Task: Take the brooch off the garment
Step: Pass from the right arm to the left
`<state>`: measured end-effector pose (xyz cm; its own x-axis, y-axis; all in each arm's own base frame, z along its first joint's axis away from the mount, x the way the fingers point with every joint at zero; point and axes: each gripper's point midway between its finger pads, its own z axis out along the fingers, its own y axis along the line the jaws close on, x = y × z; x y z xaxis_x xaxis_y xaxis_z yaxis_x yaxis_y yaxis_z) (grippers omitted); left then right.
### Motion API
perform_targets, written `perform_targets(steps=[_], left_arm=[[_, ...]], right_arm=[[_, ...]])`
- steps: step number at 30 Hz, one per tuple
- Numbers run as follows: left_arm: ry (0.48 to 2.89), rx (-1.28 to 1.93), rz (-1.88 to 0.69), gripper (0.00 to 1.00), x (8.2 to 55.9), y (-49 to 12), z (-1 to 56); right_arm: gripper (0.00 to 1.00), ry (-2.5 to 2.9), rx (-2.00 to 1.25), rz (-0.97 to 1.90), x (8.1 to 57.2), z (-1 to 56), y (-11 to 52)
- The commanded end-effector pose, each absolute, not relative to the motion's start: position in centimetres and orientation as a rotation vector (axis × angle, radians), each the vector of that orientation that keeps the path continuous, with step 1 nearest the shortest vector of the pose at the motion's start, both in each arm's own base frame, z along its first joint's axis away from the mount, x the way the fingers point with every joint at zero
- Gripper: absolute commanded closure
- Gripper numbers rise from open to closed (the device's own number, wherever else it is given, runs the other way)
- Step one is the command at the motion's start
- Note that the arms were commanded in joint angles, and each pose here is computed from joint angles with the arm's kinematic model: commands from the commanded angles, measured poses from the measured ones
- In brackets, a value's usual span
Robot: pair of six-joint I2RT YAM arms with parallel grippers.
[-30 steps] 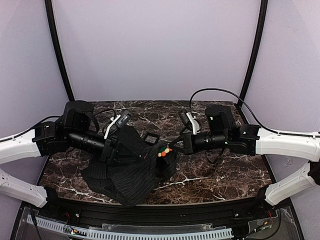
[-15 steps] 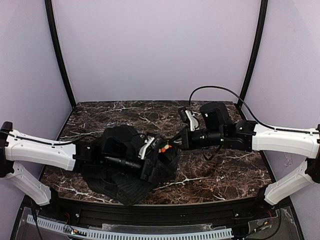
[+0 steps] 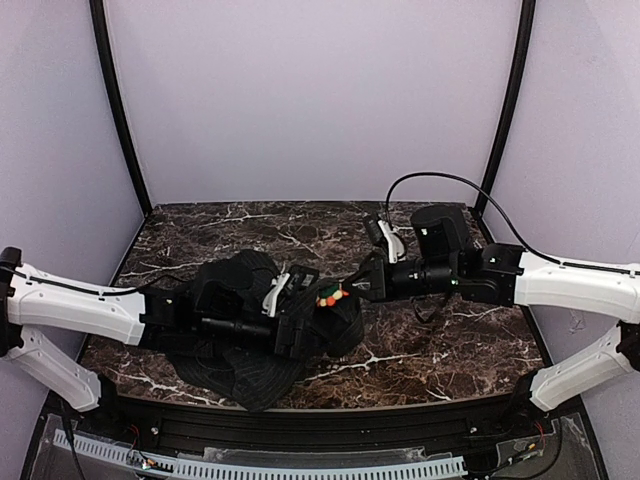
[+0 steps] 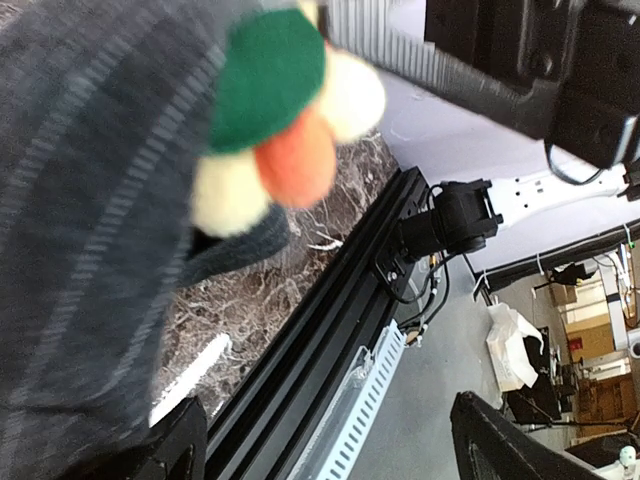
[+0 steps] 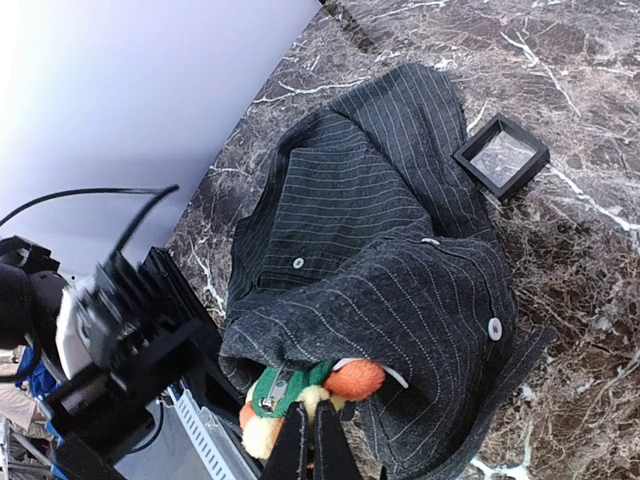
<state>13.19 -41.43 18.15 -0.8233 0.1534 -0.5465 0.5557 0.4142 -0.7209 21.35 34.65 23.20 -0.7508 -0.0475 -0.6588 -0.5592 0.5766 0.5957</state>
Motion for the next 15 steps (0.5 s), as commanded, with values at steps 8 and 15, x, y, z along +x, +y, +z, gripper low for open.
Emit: perform_targets(steps=[8,15], left_arm=[[2.152,0.448,-1.452,0.12,15.7,-39.3,20.4],[2.125,0.432,-1.509,0.12,15.8,-40.0,20.9]], right_arm=[[1.00,2.122,-0.521,1.323,19.8,22.9,35.8],[1.00,2.046,-0.591,1.398,18.4,23.4,36.0]])
